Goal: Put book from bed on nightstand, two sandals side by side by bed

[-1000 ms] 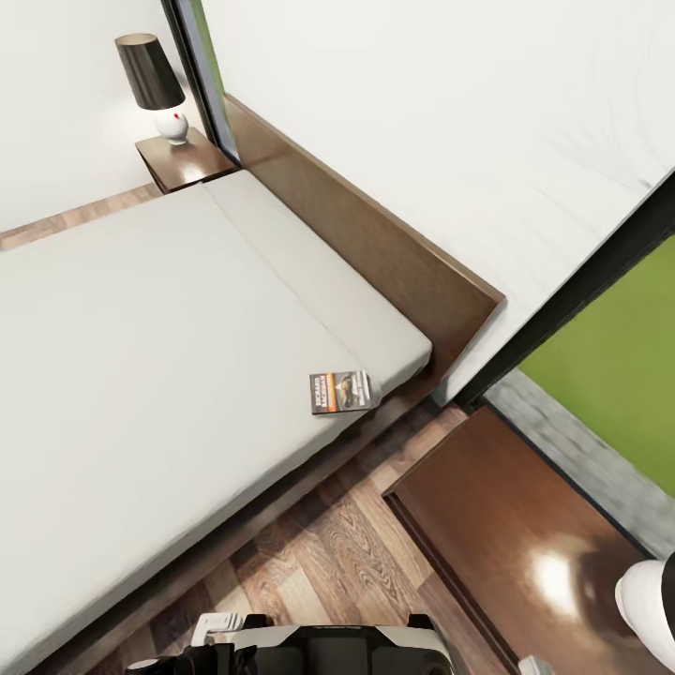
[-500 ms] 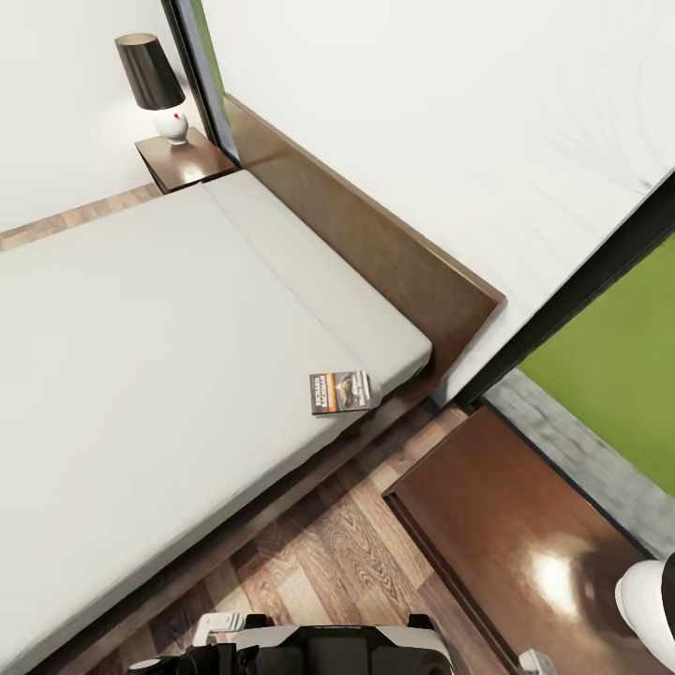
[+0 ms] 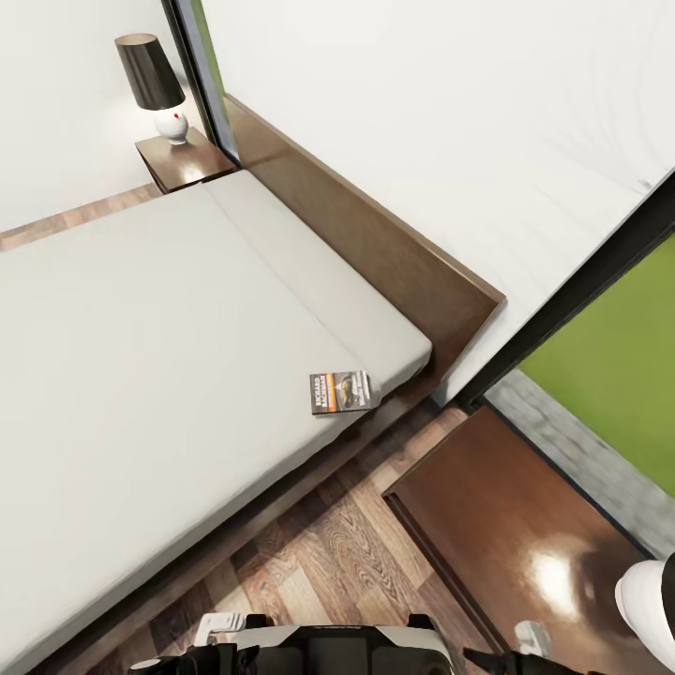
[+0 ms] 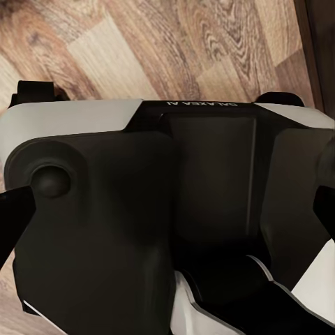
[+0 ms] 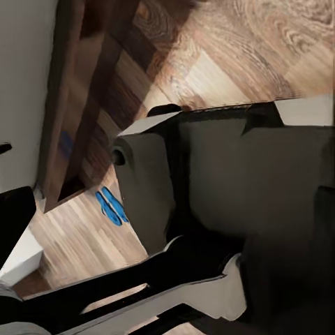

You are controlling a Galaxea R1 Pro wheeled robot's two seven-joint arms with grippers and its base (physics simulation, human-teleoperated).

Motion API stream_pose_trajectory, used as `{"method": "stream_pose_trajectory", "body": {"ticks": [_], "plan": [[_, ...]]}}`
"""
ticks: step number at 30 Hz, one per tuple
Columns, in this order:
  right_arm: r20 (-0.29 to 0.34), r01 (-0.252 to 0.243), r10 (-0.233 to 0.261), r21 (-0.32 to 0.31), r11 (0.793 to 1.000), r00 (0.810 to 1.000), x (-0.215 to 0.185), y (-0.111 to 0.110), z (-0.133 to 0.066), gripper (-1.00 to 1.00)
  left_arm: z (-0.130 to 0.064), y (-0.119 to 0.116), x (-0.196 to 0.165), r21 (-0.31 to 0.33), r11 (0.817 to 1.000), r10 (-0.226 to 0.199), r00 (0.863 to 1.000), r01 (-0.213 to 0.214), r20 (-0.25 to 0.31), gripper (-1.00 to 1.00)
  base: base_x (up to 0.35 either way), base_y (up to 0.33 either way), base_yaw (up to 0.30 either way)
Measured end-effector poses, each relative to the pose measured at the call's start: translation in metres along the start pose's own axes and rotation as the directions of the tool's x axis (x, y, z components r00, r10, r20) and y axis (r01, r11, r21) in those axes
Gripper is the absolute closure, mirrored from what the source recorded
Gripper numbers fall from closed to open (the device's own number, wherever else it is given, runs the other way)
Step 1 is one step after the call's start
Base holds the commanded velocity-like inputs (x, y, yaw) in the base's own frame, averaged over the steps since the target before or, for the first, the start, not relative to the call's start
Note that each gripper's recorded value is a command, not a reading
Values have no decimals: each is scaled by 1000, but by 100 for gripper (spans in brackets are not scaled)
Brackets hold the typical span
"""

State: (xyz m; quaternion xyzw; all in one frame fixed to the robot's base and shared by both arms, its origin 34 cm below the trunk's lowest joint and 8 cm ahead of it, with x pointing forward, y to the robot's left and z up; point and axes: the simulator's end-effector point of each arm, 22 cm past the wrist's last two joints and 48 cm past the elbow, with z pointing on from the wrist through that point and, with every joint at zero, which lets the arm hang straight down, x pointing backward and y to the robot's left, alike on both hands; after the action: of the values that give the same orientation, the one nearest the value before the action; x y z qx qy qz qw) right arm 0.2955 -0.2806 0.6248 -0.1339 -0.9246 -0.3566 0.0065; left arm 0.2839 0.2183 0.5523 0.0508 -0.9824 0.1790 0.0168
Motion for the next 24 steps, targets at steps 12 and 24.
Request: {"method": "stream_pose_trajectory", "body": {"ticks": [12, 24], "plan": [[5, 48, -48, -72, 996, 999, -126, 76, -12, -100, 0, -1, 0, 4, 1000, 2, 1000, -2, 1, -100, 0, 0, 0], [145, 102, -57, -330, 939, 988, -173, 218, 25, -100, 2, -7, 0, 11, 1000, 0, 1000, 0, 0, -100, 0, 0, 0]]}}
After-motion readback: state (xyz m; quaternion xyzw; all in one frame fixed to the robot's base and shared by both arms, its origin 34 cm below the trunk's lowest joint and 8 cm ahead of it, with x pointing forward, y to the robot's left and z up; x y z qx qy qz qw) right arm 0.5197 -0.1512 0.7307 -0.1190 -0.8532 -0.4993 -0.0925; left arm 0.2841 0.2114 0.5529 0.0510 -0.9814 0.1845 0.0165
